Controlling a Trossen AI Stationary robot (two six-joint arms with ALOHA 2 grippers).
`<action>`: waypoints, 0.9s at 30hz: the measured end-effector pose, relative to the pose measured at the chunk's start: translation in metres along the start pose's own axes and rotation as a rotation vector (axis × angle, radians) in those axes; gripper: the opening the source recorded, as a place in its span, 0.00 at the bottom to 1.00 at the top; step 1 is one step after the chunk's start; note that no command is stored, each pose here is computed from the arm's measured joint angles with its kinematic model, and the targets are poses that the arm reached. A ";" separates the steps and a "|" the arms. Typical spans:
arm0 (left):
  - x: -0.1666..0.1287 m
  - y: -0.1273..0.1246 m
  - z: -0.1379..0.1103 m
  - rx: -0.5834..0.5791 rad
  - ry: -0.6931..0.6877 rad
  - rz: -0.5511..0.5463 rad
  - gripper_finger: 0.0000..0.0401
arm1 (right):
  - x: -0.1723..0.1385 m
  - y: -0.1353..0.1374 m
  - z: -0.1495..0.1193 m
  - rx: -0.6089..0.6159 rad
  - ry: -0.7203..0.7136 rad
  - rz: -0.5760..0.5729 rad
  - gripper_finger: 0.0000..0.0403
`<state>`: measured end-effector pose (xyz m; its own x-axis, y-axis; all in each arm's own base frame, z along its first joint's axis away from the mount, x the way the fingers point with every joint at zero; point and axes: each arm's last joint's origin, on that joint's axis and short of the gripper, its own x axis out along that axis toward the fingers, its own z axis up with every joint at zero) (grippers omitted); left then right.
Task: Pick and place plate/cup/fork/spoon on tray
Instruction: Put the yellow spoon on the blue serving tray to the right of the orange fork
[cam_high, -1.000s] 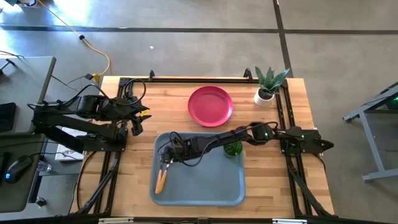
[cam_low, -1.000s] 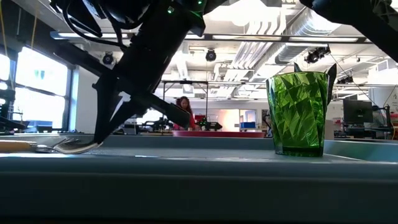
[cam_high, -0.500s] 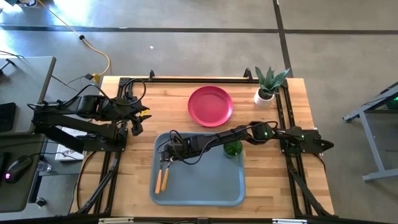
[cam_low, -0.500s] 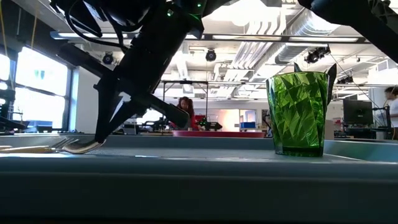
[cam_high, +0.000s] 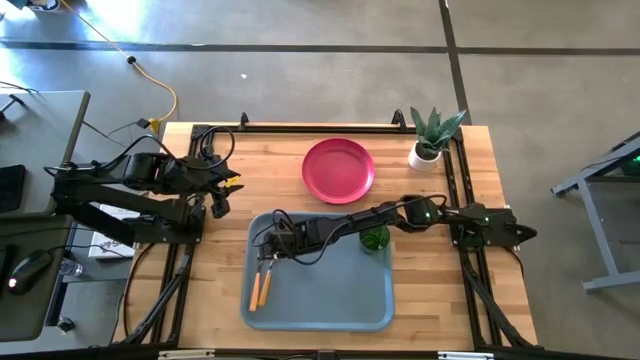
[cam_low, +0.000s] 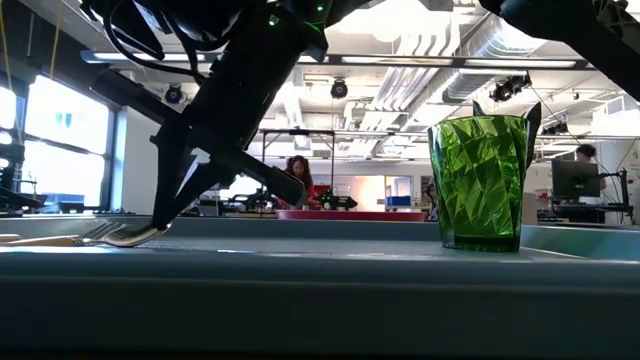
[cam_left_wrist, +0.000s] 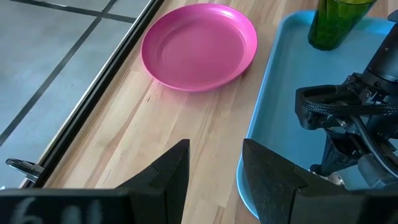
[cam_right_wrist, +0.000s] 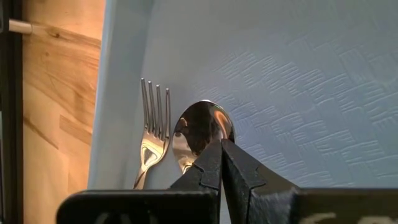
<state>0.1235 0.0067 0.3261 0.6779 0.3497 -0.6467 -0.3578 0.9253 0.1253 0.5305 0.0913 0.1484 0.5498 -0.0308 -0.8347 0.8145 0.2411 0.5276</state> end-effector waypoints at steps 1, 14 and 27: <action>0.000 0.000 0.000 0.000 0.000 0.000 0.35 | 0.000 0.000 0.000 0.000 -0.001 0.000 0.00; 0.000 0.000 0.000 0.001 0.000 0.000 0.35 | 0.000 0.001 0.003 -0.019 -0.019 0.016 0.00; 0.000 0.000 0.000 0.000 0.000 0.000 0.35 | -0.001 0.002 0.005 -0.053 -0.033 0.019 0.00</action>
<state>0.1235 0.0067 0.3261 0.6780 0.3499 -0.6464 -0.3578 0.9253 0.1256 0.5327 0.0869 0.1514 0.5716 -0.0571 -0.8185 0.7933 0.2931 0.5336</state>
